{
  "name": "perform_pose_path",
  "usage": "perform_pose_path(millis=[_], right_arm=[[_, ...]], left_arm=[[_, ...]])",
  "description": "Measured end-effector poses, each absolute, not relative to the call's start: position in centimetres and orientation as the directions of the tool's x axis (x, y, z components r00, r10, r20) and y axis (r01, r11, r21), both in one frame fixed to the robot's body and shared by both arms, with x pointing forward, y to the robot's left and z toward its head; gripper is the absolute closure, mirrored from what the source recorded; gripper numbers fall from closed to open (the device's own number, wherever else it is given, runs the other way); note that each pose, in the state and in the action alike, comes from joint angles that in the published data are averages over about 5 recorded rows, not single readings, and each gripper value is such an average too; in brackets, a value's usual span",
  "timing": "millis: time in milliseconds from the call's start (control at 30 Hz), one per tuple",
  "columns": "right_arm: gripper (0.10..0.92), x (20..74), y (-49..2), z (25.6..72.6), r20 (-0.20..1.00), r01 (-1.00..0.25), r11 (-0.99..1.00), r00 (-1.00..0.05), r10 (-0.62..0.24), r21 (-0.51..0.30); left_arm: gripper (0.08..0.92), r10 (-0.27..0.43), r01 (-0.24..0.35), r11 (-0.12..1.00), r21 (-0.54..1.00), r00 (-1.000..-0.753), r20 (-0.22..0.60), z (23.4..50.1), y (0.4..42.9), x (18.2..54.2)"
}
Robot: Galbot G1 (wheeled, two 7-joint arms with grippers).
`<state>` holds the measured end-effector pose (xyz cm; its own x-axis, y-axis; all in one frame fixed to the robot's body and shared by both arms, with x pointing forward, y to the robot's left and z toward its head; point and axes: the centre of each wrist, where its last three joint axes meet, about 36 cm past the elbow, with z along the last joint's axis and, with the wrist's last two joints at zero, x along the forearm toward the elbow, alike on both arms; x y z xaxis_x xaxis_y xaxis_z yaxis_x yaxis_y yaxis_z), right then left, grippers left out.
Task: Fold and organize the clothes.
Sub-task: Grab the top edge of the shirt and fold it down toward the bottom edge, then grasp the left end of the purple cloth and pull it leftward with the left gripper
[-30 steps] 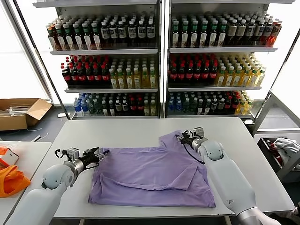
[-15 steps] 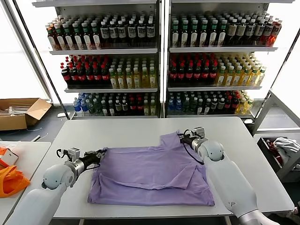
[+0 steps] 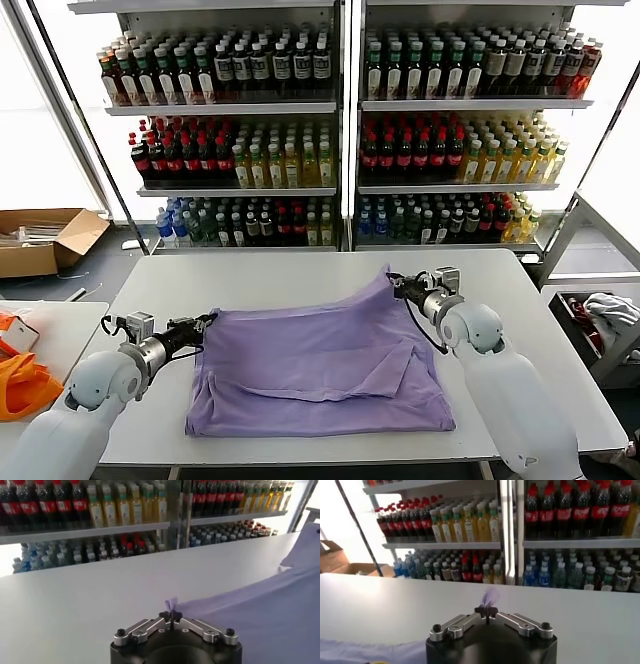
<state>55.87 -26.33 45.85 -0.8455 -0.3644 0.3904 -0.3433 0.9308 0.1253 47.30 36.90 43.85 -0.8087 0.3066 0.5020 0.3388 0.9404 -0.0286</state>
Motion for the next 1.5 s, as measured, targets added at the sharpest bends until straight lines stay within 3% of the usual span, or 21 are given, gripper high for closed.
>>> perform_pose_path(millis=[233, 433, 667, 867, 1100, 1500], right_arm=[[0.916, 51.0, -27.9, 46.8, 0.356, -0.357, 0.925, -0.853, -0.381, 0.134], [0.916, 46.2, -29.2, 47.2, 0.346, -0.358, 0.925, -0.858, -0.380, 0.129], [0.916, 40.4, -29.8, 46.6, 0.373, -0.356, 0.928, -0.850, -0.371, 0.113], [0.913, 36.0, -29.6, 45.6, 0.426, -0.369, 0.926, -0.827, -0.367, 0.083], [0.756, 33.3, -29.6, 45.9, 0.429, -0.363, 0.931, -0.835, -0.343, 0.037], [0.409, 31.3, -30.8, 47.0, 0.265, -0.314, 0.947, -0.920, -0.288, -0.062]], left_arm=[[0.913, 0.308, 0.341, 0.940, -0.013, -0.832, 0.461, 45.9, 36.4, 44.3], [0.913, 0.312, 0.344, 0.939, -0.012, -0.837, 0.450, 46.8, 35.8, 40.9], [0.913, 0.314, 0.345, 0.938, -0.022, -0.825, 0.470, 46.5, 35.1, 36.0], [0.905, 0.315, 0.352, 0.936, -0.027, -0.795, 0.518, 44.9, 34.4, 32.2], [0.726, 0.289, 0.338, 0.941, -0.006, -0.796, 0.533, 45.0, 33.9, 29.9], [0.379, 0.210, 0.236, 0.972, -0.001, -0.859, 0.466, 46.1, 33.4, 28.6]])
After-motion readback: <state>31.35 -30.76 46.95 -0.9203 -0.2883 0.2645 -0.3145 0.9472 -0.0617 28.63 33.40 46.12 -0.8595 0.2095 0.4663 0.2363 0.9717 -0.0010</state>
